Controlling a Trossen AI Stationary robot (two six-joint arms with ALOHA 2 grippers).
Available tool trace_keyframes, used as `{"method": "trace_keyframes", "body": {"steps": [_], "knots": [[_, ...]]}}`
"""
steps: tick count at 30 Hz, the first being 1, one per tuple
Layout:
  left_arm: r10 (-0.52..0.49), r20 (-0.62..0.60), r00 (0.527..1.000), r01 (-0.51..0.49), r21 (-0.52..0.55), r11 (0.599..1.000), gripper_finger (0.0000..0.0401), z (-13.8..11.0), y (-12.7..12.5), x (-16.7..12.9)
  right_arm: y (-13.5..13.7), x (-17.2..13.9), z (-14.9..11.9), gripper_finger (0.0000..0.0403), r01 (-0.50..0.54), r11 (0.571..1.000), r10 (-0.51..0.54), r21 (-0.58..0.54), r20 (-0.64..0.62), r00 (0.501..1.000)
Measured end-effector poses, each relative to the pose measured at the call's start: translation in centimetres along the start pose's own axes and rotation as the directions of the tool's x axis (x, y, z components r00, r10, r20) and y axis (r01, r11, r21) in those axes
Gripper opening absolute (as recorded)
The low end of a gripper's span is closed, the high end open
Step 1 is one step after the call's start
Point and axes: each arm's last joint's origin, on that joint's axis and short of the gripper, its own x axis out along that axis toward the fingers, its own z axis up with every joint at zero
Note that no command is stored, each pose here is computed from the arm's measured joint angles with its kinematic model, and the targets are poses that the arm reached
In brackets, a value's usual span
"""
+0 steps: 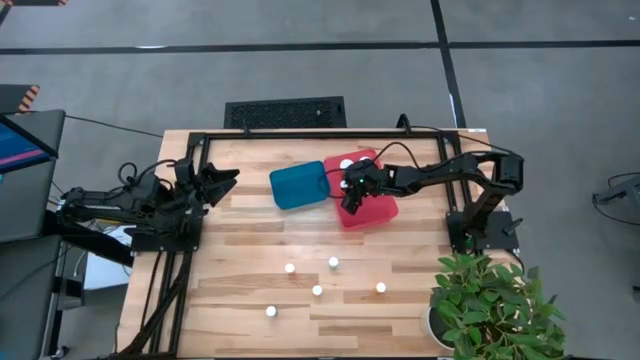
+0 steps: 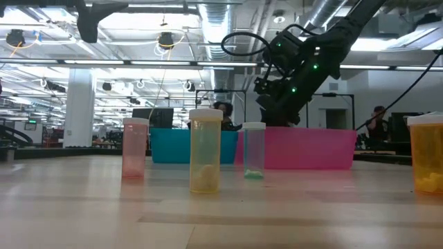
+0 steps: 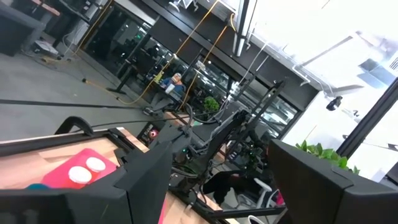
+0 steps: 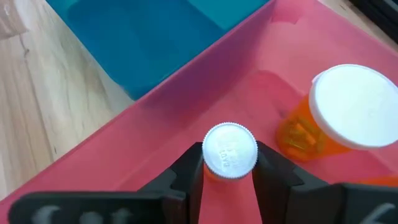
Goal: Pick and place medicine bottles into bin by pill shape (circle, oval)
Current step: Put the left orange pill bottle into the red bin, then put the left blue pill bottle into the red bin
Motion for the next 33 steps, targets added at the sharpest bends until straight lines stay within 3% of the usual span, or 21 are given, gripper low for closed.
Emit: {"method": "trace_keyframes", "body": {"steps": [12,22,28,33], "knots": [[0.0,0.0,1.0,0.0,0.007,1.0,0.0259,0.0,0.0,0.0,0.0,-0.8,0.6,0.0223,-0.007,1.0,0.006,0.018,0.033,0.999],[-0.001,0.0,1.0,0.001,0.007,1.0,0.0259,0.0,0.0,0.0,-0.1,-6.4,2.6,0.0234,-0.058,0.996,0.048,0.074,0.136,0.99],[-0.001,-0.001,1.0,0.001,0.008,1.0,0.0259,0.0,0.0,0.0,2.7,-11.6,4.9,0.0233,-0.169,0.986,0.163,-0.005,0.29,0.943],[-0.001,-0.001,1.0,0.001,0.011,1.0,0.0259,0.0,0.0,0.0,6.4,-12.6,7.5,0.0233,-0.226,0.97,0.243,-0.09,0.306,0.92]]}}
